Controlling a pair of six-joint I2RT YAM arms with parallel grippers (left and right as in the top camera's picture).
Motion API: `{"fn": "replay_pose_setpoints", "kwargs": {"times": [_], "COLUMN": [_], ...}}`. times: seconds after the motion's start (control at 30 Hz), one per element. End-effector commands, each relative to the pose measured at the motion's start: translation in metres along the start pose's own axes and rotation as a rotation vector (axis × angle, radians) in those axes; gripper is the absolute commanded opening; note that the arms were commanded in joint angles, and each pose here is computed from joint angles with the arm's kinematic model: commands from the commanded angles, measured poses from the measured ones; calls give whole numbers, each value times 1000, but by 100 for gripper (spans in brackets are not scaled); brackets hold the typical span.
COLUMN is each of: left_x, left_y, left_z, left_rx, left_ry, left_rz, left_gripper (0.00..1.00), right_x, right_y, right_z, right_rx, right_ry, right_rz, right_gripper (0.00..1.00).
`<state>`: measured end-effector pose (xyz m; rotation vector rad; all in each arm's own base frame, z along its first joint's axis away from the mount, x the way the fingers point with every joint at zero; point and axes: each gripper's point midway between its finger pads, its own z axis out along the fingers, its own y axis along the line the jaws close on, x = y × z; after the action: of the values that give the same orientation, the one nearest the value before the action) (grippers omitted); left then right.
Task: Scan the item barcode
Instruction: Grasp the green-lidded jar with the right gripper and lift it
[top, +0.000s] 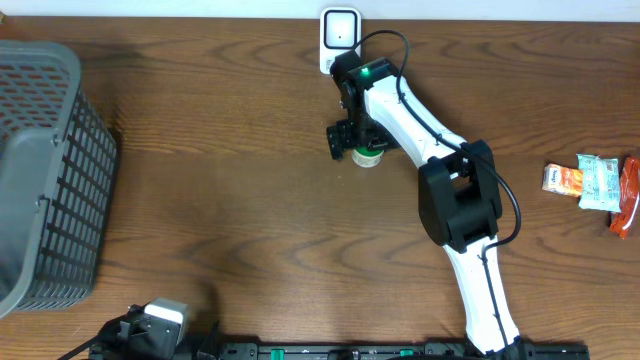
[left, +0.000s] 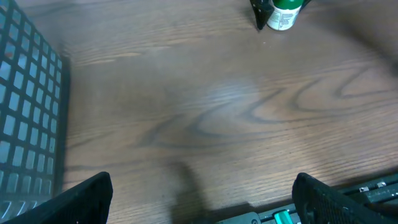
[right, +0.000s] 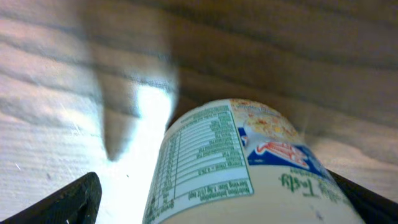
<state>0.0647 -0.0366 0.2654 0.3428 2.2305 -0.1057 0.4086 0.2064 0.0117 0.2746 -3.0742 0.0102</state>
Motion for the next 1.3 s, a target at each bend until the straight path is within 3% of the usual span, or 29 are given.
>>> {"fn": "replay_pose_setpoints", "kwargs": {"times": [0.0,0.17,0.3,0.37,0.7,1.07,1.27], "left_x": [-1,-1,-1,-1,-1,-1,-1], "left_y": [-3,-3,-3,-3,-3,-3,-3], "left_z": [-2,-2,-2,-2,-2,-2,-2], "left_rx": [14,14,14,14,14,14,14], "left_ry": [-11,-11,-11,-11,-11,-11,-11], "left_rz": [1,1,1,1,1,1,1], "left_gripper": [93,93,93,93,93,93,93], "right_x": [7,8,12,19,27,16,19], "right_y": [1,1,0,-3,-5,5,7], "right_z": [6,6,6,5,5,9,9], "right_rx": [-4,-2,3,15,31,55,59], "right_ry": [37,42,57,86,116,47,57], "right_rz": [28,34,45,113,192,157,152], "right_gripper": [99,97,76,73,90,64,59]}}
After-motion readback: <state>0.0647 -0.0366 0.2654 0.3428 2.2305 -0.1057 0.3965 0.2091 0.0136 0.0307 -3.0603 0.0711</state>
